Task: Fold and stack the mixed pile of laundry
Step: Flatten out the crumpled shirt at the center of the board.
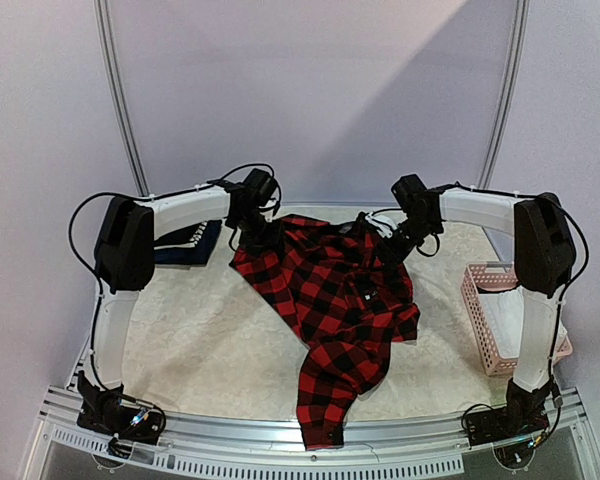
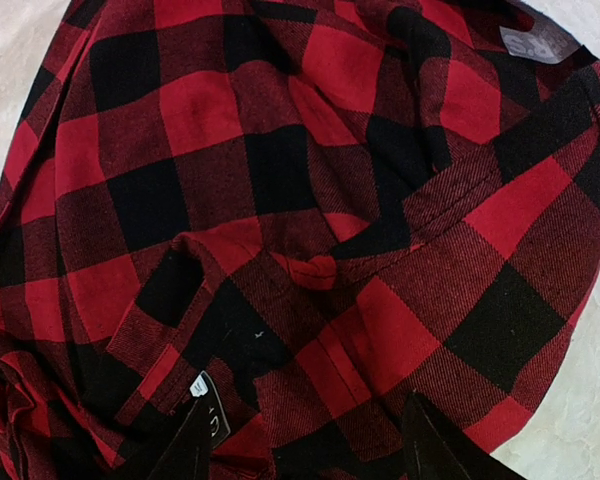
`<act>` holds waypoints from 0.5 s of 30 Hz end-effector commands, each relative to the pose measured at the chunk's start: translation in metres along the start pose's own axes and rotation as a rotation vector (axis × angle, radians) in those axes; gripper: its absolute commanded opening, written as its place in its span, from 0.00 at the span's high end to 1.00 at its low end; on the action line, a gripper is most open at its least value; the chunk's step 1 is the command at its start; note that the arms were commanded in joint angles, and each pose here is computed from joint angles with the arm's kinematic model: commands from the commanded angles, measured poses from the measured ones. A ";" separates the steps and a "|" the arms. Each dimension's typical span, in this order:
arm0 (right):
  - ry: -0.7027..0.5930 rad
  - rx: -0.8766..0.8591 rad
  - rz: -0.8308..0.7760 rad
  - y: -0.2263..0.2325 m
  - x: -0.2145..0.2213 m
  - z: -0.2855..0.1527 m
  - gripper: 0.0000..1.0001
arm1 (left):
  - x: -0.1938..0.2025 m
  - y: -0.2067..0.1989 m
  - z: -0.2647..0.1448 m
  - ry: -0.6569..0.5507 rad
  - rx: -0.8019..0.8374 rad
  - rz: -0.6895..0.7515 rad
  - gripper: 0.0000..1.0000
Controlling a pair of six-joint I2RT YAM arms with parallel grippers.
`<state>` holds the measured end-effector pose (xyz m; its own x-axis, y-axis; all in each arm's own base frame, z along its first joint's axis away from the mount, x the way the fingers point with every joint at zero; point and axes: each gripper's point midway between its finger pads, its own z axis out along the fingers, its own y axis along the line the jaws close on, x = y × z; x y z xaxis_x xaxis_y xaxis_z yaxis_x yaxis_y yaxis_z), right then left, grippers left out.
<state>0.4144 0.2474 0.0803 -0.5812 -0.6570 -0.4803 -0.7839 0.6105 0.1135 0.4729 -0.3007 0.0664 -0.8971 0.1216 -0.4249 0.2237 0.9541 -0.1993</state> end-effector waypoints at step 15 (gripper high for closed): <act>0.013 -0.054 0.013 0.013 0.004 0.003 0.35 | 0.013 0.014 0.026 0.026 -0.068 -0.033 0.67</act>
<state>0.4110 0.2496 0.0805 -0.5857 -0.6535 -0.4795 -0.7848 0.6050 0.1341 0.4743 -0.2974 0.0554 -0.9069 0.0812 -0.4135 0.1763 0.9644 -0.1972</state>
